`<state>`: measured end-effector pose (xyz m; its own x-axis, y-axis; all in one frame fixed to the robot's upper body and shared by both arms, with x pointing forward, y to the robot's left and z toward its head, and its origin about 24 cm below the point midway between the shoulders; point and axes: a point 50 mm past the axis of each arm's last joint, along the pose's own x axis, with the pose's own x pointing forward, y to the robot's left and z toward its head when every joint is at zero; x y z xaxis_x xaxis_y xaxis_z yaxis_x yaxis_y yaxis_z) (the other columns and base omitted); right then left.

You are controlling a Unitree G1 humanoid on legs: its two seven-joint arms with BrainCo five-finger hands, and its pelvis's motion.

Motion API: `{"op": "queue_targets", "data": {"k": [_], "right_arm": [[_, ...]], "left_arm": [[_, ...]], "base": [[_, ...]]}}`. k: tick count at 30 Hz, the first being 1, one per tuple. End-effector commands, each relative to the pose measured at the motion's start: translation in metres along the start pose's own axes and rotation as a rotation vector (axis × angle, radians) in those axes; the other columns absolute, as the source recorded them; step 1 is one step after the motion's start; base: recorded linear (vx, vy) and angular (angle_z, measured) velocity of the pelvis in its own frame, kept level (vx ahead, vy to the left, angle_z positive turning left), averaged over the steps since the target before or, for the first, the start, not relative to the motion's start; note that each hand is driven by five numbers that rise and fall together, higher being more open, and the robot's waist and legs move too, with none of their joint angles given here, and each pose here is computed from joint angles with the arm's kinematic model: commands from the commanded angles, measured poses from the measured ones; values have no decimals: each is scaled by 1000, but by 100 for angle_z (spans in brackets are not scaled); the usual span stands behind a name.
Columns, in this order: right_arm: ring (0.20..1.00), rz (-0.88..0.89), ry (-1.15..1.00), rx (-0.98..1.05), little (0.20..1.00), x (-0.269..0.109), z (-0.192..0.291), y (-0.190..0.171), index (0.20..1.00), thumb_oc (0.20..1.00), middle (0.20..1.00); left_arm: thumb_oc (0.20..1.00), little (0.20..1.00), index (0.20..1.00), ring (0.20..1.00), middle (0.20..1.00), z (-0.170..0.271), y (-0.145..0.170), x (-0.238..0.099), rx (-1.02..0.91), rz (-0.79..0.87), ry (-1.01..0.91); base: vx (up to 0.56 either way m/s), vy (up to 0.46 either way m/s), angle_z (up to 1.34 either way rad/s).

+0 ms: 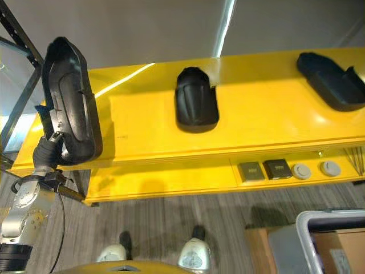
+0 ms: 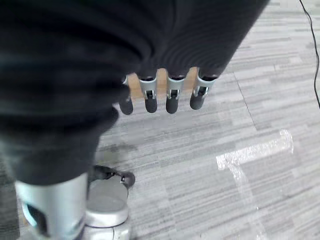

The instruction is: Move parts from the plastic box to the shelf.

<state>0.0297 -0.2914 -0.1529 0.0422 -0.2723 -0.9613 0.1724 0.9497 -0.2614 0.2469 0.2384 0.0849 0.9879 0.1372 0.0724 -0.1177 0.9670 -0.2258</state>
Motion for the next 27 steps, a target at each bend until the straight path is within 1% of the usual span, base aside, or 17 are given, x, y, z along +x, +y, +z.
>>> {"op": "queue_targets", "data": {"k": [1,3,7,11,15,17,18,20,23,25,26,27], "right_arm": [[1000,-19,31,-27,1000,1,-15,9,1000,1000,1000],[1000,-28,25,-7,1000,2,-20,12,1000,1000,1000],[1000,-57,33,-110,1000,1,-33,8,1000,1000,1000],[1000,-53,29,-146,1000,1,-35,3,1000,1000,1000],[1000,-56,7,-193,1000,1,-24,-3,1000,1000,1000],[1000,-53,6,-216,1000,0,-20,-4,1000,1000,1000],[1000,-46,6,-226,1000,1,-19,-2,1000,1000,1000],[1000,-42,3,-228,1000,1,-17,-1,1000,1000,1000],[1000,-35,-4,-268,1000,1,-12,3,1000,1000,1000],[1000,-33,-2,-283,1000,1,-10,4,1000,1000,1000],[1000,-31,0,-296,1000,1,-8,4,1000,1000,1000],[1000,-29,0,-308,1000,1,-7,5,1000,1000,1000]], "left_arm": [[200,200,200,200,200,43,-3,3,74,-33,-221],[200,200,200,200,200,47,8,2,139,4,-222],[200,200,200,200,200,51,33,1,146,56,-183],[200,200,200,200,200,58,26,12,201,56,-182],[200,200,200,200,200,62,21,31,255,123,-157],[200,200,200,200,200,58,26,43,280,197,-95],[200,200,200,200,200,47,28,53,253,225,5],[200,200,200,200,200,36,31,60,283,260,59],[200,200,200,200,200,15,42,74,381,349,199],[200,200,200,200,200,11,48,78,444,365,235],[200,200,200,200,200,11,54,81,539,401,247],[200,200,200,200,200,12,59,83,579,432,253]], "base": [[132,386,13],[132,370,-27],[78,123,-76],[19,-57,-4],[-6,-52,-6],[-1,-89,-6],[-6,-116,2],[-12,-87,-4],[-3,-90,-10],[44,-39,-16],[75,-40,-22],[73,-38,-14]]}}
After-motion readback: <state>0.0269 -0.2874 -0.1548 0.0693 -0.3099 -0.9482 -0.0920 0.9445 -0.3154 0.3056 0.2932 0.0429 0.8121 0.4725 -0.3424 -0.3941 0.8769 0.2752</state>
